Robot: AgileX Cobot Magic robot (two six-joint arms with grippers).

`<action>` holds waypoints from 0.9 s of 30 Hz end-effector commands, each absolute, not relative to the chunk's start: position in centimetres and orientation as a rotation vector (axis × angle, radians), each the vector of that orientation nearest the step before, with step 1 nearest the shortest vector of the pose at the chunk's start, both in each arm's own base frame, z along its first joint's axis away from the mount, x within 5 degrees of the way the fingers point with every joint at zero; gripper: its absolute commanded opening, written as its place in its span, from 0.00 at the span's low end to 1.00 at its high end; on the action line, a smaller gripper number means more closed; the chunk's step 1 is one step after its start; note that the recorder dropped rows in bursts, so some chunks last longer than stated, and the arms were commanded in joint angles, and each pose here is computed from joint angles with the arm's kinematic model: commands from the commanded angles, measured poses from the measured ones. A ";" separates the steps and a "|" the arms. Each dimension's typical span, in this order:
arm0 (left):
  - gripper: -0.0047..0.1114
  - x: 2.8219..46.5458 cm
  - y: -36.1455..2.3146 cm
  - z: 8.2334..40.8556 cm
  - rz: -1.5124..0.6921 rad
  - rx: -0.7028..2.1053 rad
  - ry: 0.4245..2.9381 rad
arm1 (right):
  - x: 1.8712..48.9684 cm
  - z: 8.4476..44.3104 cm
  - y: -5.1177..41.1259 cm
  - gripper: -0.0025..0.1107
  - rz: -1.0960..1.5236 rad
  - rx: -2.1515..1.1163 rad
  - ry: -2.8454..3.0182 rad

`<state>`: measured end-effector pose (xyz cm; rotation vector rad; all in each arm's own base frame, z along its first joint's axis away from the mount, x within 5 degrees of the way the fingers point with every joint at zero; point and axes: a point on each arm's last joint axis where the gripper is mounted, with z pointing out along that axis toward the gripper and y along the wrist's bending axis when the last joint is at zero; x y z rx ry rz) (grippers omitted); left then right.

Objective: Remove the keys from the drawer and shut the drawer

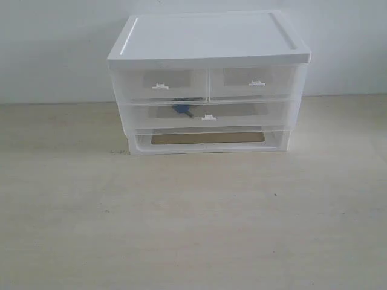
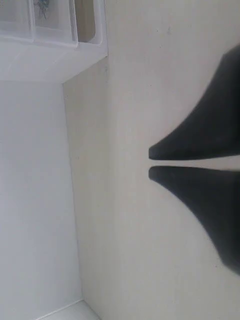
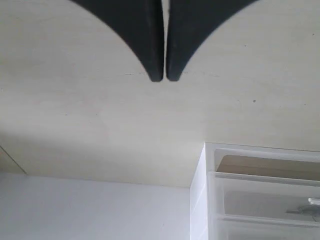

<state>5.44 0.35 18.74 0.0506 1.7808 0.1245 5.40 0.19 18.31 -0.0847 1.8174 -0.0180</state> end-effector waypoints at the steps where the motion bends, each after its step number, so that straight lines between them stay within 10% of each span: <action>1: 0.08 5.4 0.4 18.6 0.123 0.043 1.780 | 5.4 18.4 0.2 0.02 -0.020 -0.082 1.806; 14: 0.08 5.5 0.4 18.9 0.159 0.080 1.753 | 5.6 19.7 0.1 0.02 -0.151 -0.196 1.654; 27: 0.08 3.8 1.0 25.9 -0.307 -0.304 0.899 | 3.9 25.9 0.3 0.02 0.252 0.080 0.934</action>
